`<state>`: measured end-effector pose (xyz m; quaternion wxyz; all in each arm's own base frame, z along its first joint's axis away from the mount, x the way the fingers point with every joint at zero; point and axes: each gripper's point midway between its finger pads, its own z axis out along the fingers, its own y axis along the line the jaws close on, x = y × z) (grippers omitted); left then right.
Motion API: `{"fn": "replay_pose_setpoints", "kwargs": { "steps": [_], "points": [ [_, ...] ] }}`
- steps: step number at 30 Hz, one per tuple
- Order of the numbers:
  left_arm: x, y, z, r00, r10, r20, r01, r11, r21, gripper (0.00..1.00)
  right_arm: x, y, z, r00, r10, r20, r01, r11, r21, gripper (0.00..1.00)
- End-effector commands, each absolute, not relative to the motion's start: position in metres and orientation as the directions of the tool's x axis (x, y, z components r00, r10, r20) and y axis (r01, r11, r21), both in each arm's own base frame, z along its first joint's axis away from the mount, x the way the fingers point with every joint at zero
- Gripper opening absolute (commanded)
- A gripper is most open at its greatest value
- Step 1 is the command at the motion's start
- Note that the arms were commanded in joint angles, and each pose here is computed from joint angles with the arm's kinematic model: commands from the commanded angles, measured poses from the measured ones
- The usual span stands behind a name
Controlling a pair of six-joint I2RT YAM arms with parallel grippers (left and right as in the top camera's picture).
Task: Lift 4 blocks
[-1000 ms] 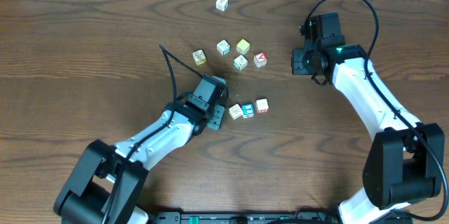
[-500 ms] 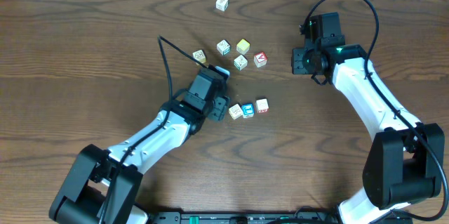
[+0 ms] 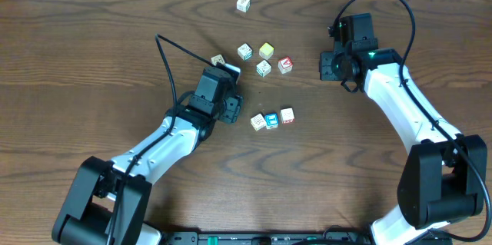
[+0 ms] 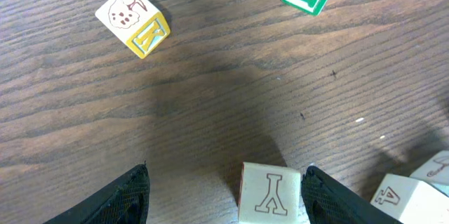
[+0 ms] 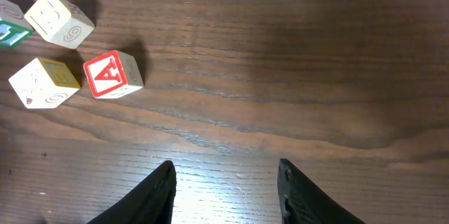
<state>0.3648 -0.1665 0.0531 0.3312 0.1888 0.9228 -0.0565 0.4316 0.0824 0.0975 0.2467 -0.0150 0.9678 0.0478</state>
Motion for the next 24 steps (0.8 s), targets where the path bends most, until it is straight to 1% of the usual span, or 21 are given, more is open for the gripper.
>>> {"fn": "replay_pose_setpoints", "kwargs": {
  "steps": [1,13,20,23,24],
  "points": [
    [0.369,-0.170,0.049,-0.708,0.328,-0.625,0.404,0.914,0.022,0.70,0.437,0.085,0.102,-0.871,-0.007,-0.492,-0.054,0.995,0.082,0.44],
    [0.365,-0.173,0.047,-0.715,0.332,-0.615,0.419,0.908,0.002,0.70,0.438,0.083,0.103,-0.867,-0.016,-0.499,-0.060,0.996,0.072,0.45],
    [0.361,-0.176,0.030,-0.739,0.342,-0.581,0.433,0.901,-0.019,0.70,0.438,0.084,0.103,-0.866,-0.016,-0.499,-0.060,0.996,0.072,0.44],
    [0.359,-0.176,0.022,-0.749,0.347,-0.565,0.433,0.901,-0.020,0.70,0.438,0.084,0.103,-0.866,-0.016,-0.500,-0.060,0.996,0.072,0.44],
    [0.359,-0.175,0.021,-0.750,0.348,-0.562,0.433,0.901,-0.020,0.66,0.438,0.084,0.103,-0.866,-0.016,-0.500,-0.060,0.996,0.072,0.45]
  ]
}}
